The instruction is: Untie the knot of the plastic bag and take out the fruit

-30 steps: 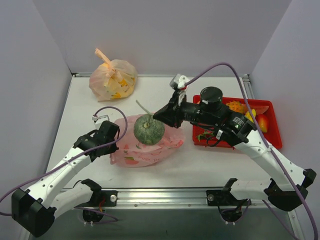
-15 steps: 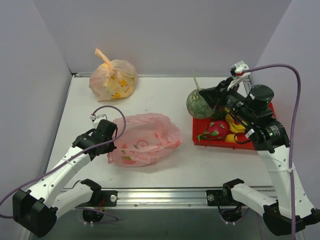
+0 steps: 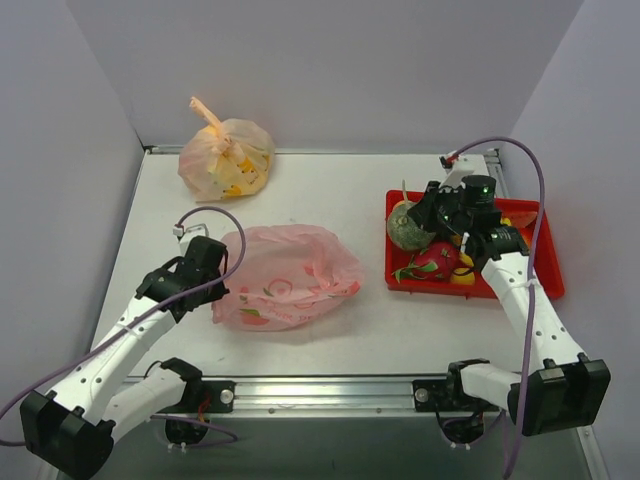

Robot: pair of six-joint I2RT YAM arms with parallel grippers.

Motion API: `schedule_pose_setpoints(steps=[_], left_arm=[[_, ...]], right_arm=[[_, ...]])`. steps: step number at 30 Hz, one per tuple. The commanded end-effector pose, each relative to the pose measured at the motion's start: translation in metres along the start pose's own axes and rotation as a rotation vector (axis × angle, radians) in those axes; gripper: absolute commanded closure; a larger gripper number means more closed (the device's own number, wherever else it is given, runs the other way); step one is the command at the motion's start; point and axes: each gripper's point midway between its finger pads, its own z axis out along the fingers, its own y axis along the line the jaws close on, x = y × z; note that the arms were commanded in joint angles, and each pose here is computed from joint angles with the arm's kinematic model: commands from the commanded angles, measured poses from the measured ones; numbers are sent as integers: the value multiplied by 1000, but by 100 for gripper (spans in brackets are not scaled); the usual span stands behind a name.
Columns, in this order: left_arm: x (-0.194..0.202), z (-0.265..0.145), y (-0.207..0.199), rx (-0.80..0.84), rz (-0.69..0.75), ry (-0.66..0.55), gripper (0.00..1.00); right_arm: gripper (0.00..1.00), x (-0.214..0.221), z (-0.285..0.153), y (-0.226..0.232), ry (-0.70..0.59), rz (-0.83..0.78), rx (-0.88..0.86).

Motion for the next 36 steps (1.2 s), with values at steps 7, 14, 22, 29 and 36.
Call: schedule_pose_setpoints(steps=[7,14,22,29,36], left_arm=[[-31,-18,18,-62,-67,-120,100],[-62,-28,49,-167,-135,-241,100],[-57,-20,87,-294,-211,-268,97],[-64,-33,91,-235,-281,-296,88],[-68,-79,77,-99,-281,-317,7]], right_arm=[[100,67,5,-48,23,232,241],[92,85,-10,-66,46,330,381],[19,46,-63,-41,-41,337,340],[0,-7,-150,-23,-237,260,349],[0,-23,-225,-22,-479,222,398]])
